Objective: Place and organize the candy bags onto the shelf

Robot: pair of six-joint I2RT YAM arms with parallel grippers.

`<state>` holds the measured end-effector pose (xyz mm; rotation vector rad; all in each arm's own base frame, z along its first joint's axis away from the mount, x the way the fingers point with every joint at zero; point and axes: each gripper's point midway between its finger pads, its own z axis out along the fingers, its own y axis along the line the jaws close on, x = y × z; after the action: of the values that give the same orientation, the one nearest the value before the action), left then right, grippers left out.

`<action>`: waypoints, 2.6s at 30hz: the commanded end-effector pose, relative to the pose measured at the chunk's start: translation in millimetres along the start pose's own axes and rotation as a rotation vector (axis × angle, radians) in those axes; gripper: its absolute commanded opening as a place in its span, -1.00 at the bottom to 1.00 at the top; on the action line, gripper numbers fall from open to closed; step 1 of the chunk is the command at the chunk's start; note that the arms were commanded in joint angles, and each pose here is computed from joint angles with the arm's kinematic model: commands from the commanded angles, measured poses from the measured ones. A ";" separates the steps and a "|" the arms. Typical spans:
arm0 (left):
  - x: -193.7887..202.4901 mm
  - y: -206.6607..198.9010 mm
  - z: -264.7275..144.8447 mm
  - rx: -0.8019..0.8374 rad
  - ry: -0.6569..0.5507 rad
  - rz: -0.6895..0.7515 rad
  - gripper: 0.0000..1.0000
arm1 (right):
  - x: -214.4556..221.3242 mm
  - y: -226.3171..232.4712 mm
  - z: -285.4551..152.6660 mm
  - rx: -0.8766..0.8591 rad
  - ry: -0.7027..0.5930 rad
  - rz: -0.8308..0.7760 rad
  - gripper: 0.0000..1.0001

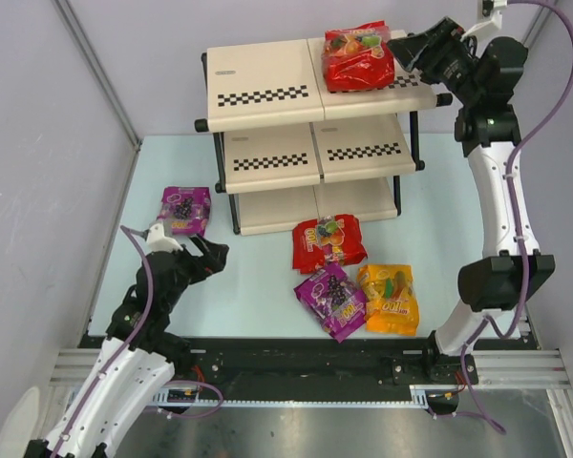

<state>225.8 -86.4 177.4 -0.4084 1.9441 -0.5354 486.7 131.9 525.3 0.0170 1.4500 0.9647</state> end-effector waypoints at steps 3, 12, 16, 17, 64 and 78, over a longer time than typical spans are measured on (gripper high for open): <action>3.2 -29.3 10.4 0.121 -0.028 0.043 0.99 | -51.1 41.0 -80.2 0.116 -0.266 -0.169 0.88; 82.2 -87.0 48.2 0.167 0.095 0.038 1.00 | -27.7 58.1 -186.6 0.271 -0.382 -0.193 0.96; 106.9 -103.5 74.2 0.112 0.118 0.009 1.00 | 4.4 72.5 -234.2 0.301 -0.352 -0.172 0.96; 103.8 -115.6 81.5 0.112 0.110 0.001 0.99 | 24.4 68.0 -236.8 0.309 -0.297 -0.157 0.96; 50.9 -203.7 19.8 0.508 0.150 0.416 -0.99 | 127.0 69.7 -290.0 0.185 0.013 -0.243 0.95; 66.4 -129.7 -26.9 0.475 0.265 0.570 -0.64 | 199.2 77.2 -271.8 -0.036 0.256 -0.223 0.87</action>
<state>172.5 -222.6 213.7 0.5027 1.9426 -0.7348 194.6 128.6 348.8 -0.1646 1.6679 0.7625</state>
